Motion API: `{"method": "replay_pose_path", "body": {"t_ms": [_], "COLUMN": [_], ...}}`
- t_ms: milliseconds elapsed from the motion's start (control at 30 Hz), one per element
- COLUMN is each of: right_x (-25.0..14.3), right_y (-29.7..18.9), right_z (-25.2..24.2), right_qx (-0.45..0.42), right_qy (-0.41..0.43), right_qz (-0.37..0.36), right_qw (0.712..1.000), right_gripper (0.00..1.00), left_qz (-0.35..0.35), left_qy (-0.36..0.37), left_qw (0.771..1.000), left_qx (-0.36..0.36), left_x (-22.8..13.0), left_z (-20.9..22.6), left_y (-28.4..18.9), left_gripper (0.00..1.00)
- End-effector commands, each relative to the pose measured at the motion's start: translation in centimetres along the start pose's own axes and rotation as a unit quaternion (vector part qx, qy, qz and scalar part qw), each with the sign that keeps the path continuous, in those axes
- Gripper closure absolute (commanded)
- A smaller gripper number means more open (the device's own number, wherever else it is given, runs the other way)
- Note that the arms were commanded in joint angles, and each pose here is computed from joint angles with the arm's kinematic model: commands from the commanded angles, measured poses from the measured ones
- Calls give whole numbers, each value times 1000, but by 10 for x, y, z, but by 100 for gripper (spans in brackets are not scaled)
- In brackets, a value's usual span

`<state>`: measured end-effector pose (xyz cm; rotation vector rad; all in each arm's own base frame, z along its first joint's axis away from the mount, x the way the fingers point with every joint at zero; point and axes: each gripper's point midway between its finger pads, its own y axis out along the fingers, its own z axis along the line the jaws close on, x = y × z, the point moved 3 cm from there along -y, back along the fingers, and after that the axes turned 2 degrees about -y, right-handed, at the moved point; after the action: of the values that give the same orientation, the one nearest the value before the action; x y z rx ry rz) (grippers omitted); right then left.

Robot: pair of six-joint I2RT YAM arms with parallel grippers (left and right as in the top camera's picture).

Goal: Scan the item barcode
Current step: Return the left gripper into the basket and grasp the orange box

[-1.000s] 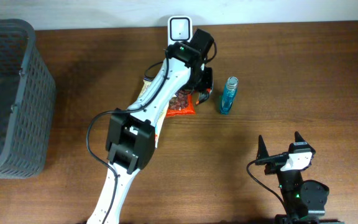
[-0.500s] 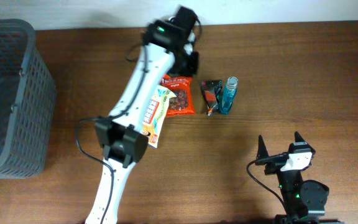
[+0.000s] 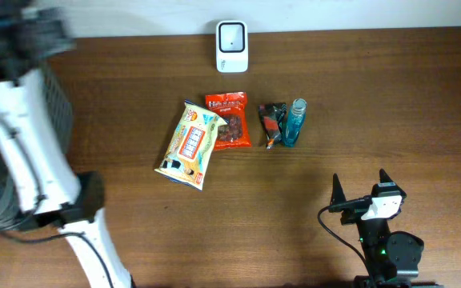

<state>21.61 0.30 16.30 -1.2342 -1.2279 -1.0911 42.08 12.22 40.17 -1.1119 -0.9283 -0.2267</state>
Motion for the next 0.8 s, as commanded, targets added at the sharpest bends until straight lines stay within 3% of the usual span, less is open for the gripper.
{"method": "replay_pose_path", "body": {"t_ms": [0,100,267,333,400,600,667,767], "right_x": [-3,-3,-3,-3,-3,-3,-3,-3], "right_y": [0,0,0,0,0,0,0,0], "right_z": [-2,-2,-2,-2,-2,-2,-2,-2], "right_qx": [-6,-6,-6,-6,-6,-6,-6,-6], "right_qy": [2,2,2,2,2,2,2,2], "right_qz": [2,2,2,2,2,2,2,2], "right_qw": [1000,1000,1000,1000,1000,1000,1000,1000], "right_gripper": [2,2,2,2,2,2,2,2], "left_qz": [16,61,220,261,316,381,383,380], "left_qy": [-79,-127,-89,-31,56,217,254,251], "left_qw": [991,978,939,929,906,853,846,865], "left_qx": [105,152,250,259,276,284,270,210], "left_x": [0,-17,-87,-107,-139,-196,-204,-217], "left_z": [88,135,181,187,192,199,203,204], "left_y": [18,41,117,141,166,212,226,242], "left_gripper": [1,1,1,0,2,2,2,2]}}
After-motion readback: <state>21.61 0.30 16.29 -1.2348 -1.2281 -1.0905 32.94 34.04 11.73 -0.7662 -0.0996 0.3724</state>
